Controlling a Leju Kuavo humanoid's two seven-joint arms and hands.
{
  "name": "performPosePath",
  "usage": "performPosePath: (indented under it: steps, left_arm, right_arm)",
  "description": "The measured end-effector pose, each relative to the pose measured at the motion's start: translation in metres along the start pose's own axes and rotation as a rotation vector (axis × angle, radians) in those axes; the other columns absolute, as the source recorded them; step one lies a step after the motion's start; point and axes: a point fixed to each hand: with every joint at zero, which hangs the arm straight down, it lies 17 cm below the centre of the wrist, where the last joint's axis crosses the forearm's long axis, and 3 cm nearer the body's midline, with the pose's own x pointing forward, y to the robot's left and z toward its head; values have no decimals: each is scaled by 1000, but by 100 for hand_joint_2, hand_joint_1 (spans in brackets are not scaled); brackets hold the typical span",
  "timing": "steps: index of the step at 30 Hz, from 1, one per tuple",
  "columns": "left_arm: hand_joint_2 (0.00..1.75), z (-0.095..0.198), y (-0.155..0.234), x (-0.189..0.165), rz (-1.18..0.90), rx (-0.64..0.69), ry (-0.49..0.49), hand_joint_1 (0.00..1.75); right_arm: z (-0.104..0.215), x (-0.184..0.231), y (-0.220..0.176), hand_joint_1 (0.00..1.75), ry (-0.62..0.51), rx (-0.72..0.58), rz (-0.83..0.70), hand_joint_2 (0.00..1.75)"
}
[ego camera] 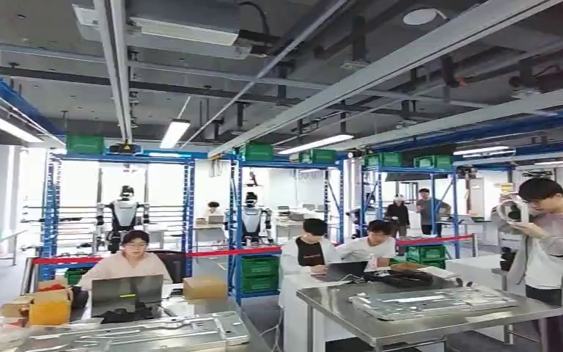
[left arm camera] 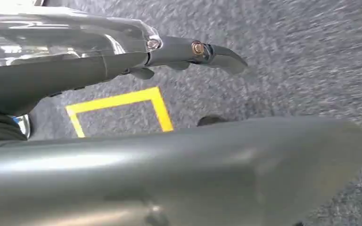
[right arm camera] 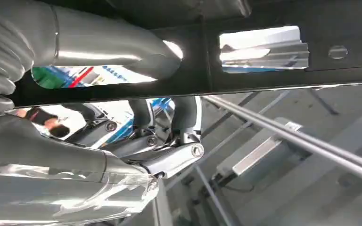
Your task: Take the parts from the cabinet and place them on the table.
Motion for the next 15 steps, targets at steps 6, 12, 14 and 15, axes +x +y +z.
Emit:
performPosePath:
  steps: [6, 12, 14, 15]
  left_arm:
    - [175, 0, -3, 1, 12, -6, 0, 0]
    - [175, 0, -5, 4, 13, -10, -6, 0]
    - [175, 0, -5, 5, 14, -11, -11, 0]
    - [175, 0, -5, 4, 15, -13, -12, 0]
  right_arm:
    - [0, -2, -3, 175, 3, -4, 8, 175]
    - [2, -6, -4, 175, 16, -7, 12, 175]
    - [3, -8, -5, 175, 23, -10, -1, 175]
    - [3, -7, -5, 175, 24, -11, -7, 175]
